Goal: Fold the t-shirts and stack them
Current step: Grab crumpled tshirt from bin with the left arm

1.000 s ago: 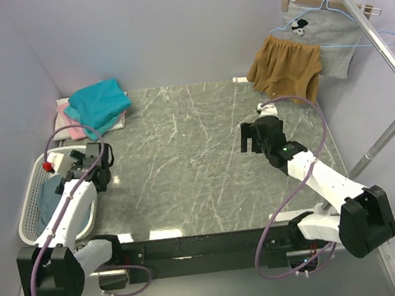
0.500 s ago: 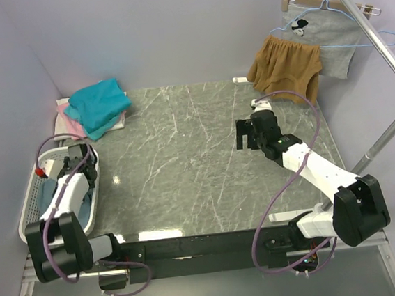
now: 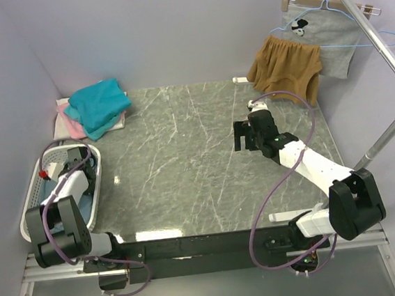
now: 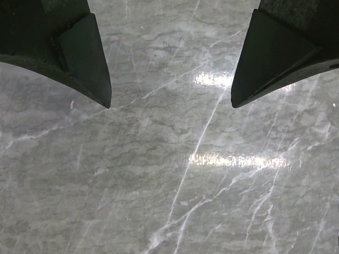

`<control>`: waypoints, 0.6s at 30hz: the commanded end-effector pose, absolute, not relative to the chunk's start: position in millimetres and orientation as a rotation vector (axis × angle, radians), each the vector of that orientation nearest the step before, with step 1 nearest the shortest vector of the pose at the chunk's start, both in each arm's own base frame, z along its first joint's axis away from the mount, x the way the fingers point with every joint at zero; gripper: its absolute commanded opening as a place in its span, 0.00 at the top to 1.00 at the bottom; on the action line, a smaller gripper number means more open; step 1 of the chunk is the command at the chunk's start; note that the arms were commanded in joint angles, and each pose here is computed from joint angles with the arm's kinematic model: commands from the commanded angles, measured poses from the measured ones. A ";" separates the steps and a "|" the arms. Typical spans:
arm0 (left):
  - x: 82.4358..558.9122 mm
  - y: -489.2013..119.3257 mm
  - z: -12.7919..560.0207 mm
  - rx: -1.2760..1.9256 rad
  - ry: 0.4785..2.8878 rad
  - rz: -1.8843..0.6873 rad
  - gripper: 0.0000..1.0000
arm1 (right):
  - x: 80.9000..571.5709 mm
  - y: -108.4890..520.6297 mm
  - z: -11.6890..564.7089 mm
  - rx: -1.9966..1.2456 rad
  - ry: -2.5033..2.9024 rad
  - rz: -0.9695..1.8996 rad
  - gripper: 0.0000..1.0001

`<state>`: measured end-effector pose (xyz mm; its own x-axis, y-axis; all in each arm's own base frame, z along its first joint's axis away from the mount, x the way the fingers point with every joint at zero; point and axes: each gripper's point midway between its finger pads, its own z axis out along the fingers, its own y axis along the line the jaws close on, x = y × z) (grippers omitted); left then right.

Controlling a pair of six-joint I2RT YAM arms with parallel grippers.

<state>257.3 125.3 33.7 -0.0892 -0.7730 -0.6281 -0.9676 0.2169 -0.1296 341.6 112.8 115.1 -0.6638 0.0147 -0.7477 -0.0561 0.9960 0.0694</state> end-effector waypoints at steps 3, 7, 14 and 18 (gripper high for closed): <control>279.8 117.4 59.3 -1.510 1.852 0.250 0.99 | 350.1 118.1 123.4 -0.040 2.253 0.133 0.00; 291.1 115.0 90.4 -1.446 1.825 0.189 0.99 | 351.2 123.3 120.7 -0.051 2.256 0.161 0.00; 298.8 130.5 223.8 -1.306 1.645 0.194 0.99 | 353.9 140.9 112.6 -0.080 2.260 0.264 0.00; 290.8 135.7 328.3 -1.172 1.456 0.158 0.99 | 349.6 149.0 116.8 -0.086 2.245 0.331 0.00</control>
